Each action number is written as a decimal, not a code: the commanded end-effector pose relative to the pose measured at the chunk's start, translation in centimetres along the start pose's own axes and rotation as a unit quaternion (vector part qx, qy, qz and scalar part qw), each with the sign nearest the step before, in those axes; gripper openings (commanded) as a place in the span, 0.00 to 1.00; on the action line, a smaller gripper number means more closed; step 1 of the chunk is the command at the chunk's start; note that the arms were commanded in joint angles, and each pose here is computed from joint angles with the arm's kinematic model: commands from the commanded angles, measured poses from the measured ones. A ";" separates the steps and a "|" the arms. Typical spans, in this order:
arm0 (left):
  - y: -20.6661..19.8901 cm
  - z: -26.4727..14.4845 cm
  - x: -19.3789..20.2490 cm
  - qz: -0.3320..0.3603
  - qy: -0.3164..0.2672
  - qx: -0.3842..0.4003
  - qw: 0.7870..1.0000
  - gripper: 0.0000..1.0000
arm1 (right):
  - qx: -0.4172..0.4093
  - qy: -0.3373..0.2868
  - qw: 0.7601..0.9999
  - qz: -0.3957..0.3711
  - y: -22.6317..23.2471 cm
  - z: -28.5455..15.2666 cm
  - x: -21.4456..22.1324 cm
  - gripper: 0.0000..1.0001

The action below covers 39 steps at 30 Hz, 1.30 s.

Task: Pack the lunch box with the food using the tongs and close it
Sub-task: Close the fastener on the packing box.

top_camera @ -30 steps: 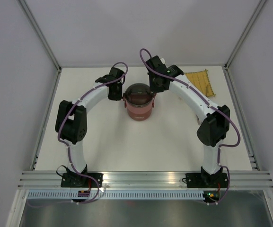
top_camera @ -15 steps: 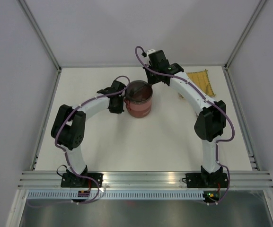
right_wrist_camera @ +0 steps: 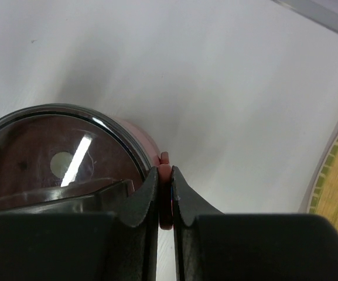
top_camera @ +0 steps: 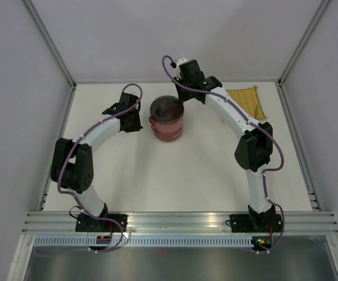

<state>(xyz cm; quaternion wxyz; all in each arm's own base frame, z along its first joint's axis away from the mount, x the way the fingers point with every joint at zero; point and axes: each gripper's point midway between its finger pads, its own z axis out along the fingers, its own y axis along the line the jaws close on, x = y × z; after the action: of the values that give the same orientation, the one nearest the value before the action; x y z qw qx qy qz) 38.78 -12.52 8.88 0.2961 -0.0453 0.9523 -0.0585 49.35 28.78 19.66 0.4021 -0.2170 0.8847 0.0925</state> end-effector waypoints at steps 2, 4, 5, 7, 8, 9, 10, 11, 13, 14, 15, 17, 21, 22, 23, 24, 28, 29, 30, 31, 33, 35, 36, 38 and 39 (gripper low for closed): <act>-1.0 2.1 -3.4 -0.020 -0.036 -0.014 0.999 0.10 | 0.028 0.171 0.984 0.046 0.8 -0.6 10.4 0.00; -1.1 2.9 -4.3 -0.021 -0.041 -0.022 0.999 0.09 | 0.035 0.190 0.979 0.071 1.0 -1.2 11.4 0.00; -0.9 3.6 -4.1 -0.023 -0.034 -0.028 0.999 0.09 | 0.045 0.202 0.974 0.091 1.1 -1.6 12.1 0.00; -1.4 4.1 -4.7 -0.032 -0.039 -0.026 0.998 0.08 | 0.062 0.211 0.972 0.085 1.4 -2.1 13.1 0.00; -1.5 4.4 -5.0 -0.034 -0.040 -0.025 0.998 0.07 | 0.072 0.211 0.972 0.078 1.4 -2.3 13.5 0.01; -1.7 5.0 -5.2 -0.034 -0.040 -0.026 0.998 0.06 | 0.087 0.216 0.970 0.074 1.3 -2.5 14.2 0.01; -1.6 5.1 -5.5 -0.034 -0.044 -0.031 0.998 0.06 | 0.082 0.217 0.970 0.069 2.0 -2.6 14.4 0.01; -1.6 5.5 -5.6 -0.032 -0.043 -0.034 0.998 0.06 | 0.080 0.220 0.970 0.069 2.1 -2.6 14.7 0.00; -1.7 5.8 -6.1 -0.028 -0.046 -0.034 0.998 0.06 | 0.083 0.223 0.969 0.070 1.9 -2.5 15.0 0.00; -1.7 5.8 -6.5 -0.028 -0.050 -0.036 0.998 0.06 | 0.083 0.221 0.969 0.069 1.9 -2.4 15.0 0.01; -1.6 5.9 -6.5 -0.027 -0.050 -0.038 0.998 0.06 | 0.084 0.218 0.970 0.067 1.9 -2.4 14.8 0.01; -1.3 5.9 -7.0 -0.025 -0.054 -0.045 0.997 0.06 | 0.086 0.211 0.972 0.065 1.7 -2.3 14.3 0.00; -0.6 5.8 -7.5 -0.024 -0.057 -0.054 0.997 0.06 | 0.087 0.206 0.973 0.057 1.7 -2.4 13.5 0.00; -0.3 5.7 -7.6 -0.024 -0.057 -0.058 0.996 0.06 | 0.088 0.205 0.973 0.058 1.6 -2.4 13.4 0.00; 0.1 5.7 -7.6 -0.024 -0.057 -0.066 0.996 0.06 | 0.087 0.204 0.973 0.056 1.6 -2.4 13.3 0.00; 0.7 5.7 -7.6 -0.021 -0.056 -0.073 0.996 0.06 | 0.086 0.205 0.973 0.055 1.7 -2.3 13.3 0.00; 2.0 5.3 -7.8 -0.021 -0.057 -0.091 0.994 0.06 | 0.081 0.208 0.973 0.054 1.9 -2.2 13.3 0.00; 2.0 5.1 -7.9 -0.020 -0.059 -0.089 0.994 0.06 | 0.081 0.207 0.973 0.054 1.9 -2.2 13.2 0.00; 2.0 5.0 -7.9 -0.018 -0.058 -0.088 0.994 0.05 | 0.081 0.207 0.973 0.054 1.9 -2.2 13.2 0.00; 2.1 4.9 -7.8 -0.017 -0.057 -0.087 0.994 0.05 | 0.083 0.207 0.973 0.053 1.8 -2.3 13.1 0.01; 2.4 4.6 -7.8 -0.015 -0.057 -0.095 0.994 0.05 | 0.083 0.204 0.974 0.053 1.8 -2.3 12.8 0.01; 2.8 4.2 -7.8 -0.014 -0.058 -0.103 0.993 0.05 | 0.084 0.204 0.974 0.053 1.8 -2.3 12.7 0.00; 2.9 3.6 -8.2 -0.018 -0.065 -0.101 0.993 0.05 | 0.084 0.206 0.974 0.052 1.8 -2.3 12.8 0.01; 3.0 2.9 -8.5 -0.020 -0.070 -0.099 0.992 0.05 | 0.083 0.204 0.974 0.053 1.8 -2.3 12.7 0.01; 2.8 2.1 -9.0 -0.021 -0.078 -0.094 0.992 0.06 | 0.083 0.204 0.974 0.054 1.8 -2.3 12.7 0.01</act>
<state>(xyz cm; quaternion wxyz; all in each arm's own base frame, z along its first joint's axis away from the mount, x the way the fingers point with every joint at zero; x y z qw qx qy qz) 46.71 -9.57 7.19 0.3177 -0.0993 0.9425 0.0288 44.99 27.60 19.45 0.3795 -0.1007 0.9181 0.0544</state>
